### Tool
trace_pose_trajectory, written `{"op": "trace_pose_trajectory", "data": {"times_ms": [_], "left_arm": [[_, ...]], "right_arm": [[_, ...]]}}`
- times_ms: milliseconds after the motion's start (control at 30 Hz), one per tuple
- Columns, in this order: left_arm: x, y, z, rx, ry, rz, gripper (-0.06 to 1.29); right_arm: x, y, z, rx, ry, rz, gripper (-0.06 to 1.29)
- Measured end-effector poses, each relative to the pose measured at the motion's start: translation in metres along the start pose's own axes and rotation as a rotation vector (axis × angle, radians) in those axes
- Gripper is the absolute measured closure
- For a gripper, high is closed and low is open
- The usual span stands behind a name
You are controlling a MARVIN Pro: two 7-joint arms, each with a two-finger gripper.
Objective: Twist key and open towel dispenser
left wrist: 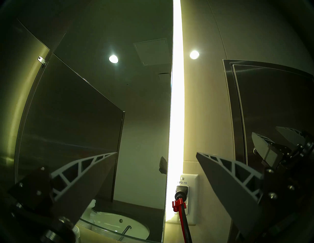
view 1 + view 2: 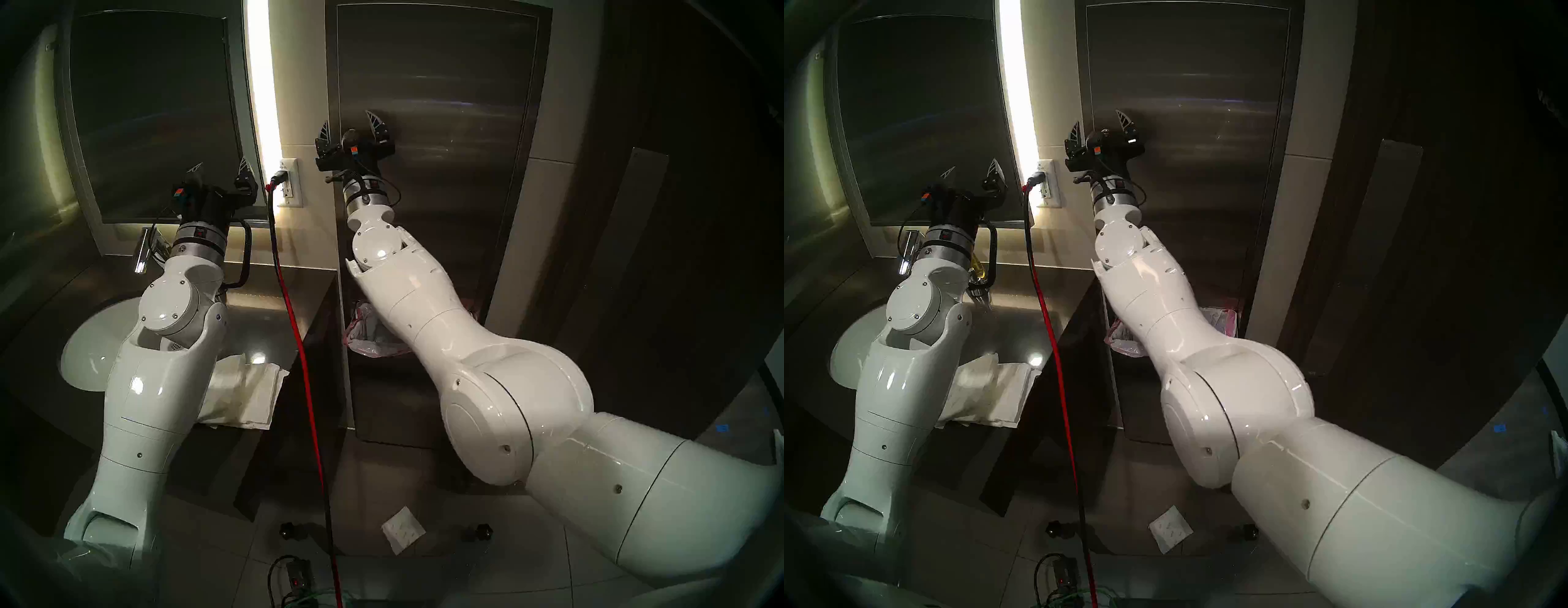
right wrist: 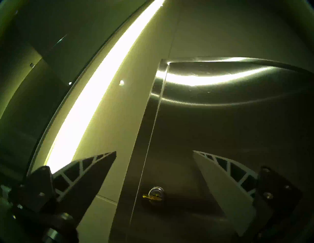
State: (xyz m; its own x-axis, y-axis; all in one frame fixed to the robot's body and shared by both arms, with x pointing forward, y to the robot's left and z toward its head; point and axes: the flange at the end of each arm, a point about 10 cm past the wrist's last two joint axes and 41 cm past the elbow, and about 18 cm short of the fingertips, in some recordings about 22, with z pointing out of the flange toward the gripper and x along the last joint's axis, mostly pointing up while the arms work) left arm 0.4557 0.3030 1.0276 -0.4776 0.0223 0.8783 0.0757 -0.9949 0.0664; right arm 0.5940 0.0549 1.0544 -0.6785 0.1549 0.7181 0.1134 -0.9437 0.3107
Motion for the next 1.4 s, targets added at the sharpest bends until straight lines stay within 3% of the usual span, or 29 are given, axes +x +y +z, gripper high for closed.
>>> {"op": "trace_pose_trajectory", "data": {"times_ms": [233, 367, 400, 467, 633, 767, 1133, 1267, 1367, 1400], "left_arm": [[0.0, 0.0, 0.0, 0.0, 0.0, 0.0, -0.03], [0.0, 0.0, 0.0, 0.0, 0.0, 0.0, -0.03], [0.0, 0.0, 0.0, 0.0, 0.0, 0.0, -0.03], [0.0, 0.0, 0.0, 0.0, 0.0, 0.0, -0.03], [0.0, 0.0, 0.0, 0.0, 0.0, 0.0, -0.03], [0.0, 0.0, 0.0, 0.0, 0.0, 0.0, -0.03], [0.0, 0.0, 0.0, 0.0, 0.0, 0.0, -0.03], [0.0, 0.0, 0.0, 0.0, 0.0, 0.0, -0.03], [0.0, 0.0, 0.0, 0.0, 0.0, 0.0, -0.03], [0.0, 0.0, 0.0, 0.0, 0.0, 0.0, -0.03]], "right_arm": [[-0.02, 0.022, 0.001, 0.105, -0.041, -0.198, 0.07], [-0.028, 0.035, 0.002, 0.141, -0.061, -0.277, 0.29], [-0.03, 0.039, 0.003, 0.149, -0.066, -0.295, 0.44], [-0.031, 0.044, 0.004, 0.162, -0.07, -0.317, 0.54], [-0.034, 0.05, 0.008, 0.193, -0.076, -0.354, 0.55], [-0.034, 0.053, 0.011, 0.22, -0.072, -0.372, 0.36], [-0.031, 0.048, 0.017, 0.271, -0.053, -0.378, 0.35], [-0.028, 0.047, 0.019, 0.271, -0.042, -0.375, 0.51], [-0.028, 0.047, 0.019, 0.271, -0.04, -0.374, 0.86], [-0.028, 0.047, 0.019, 0.269, -0.04, -0.373, 0.86]]}}
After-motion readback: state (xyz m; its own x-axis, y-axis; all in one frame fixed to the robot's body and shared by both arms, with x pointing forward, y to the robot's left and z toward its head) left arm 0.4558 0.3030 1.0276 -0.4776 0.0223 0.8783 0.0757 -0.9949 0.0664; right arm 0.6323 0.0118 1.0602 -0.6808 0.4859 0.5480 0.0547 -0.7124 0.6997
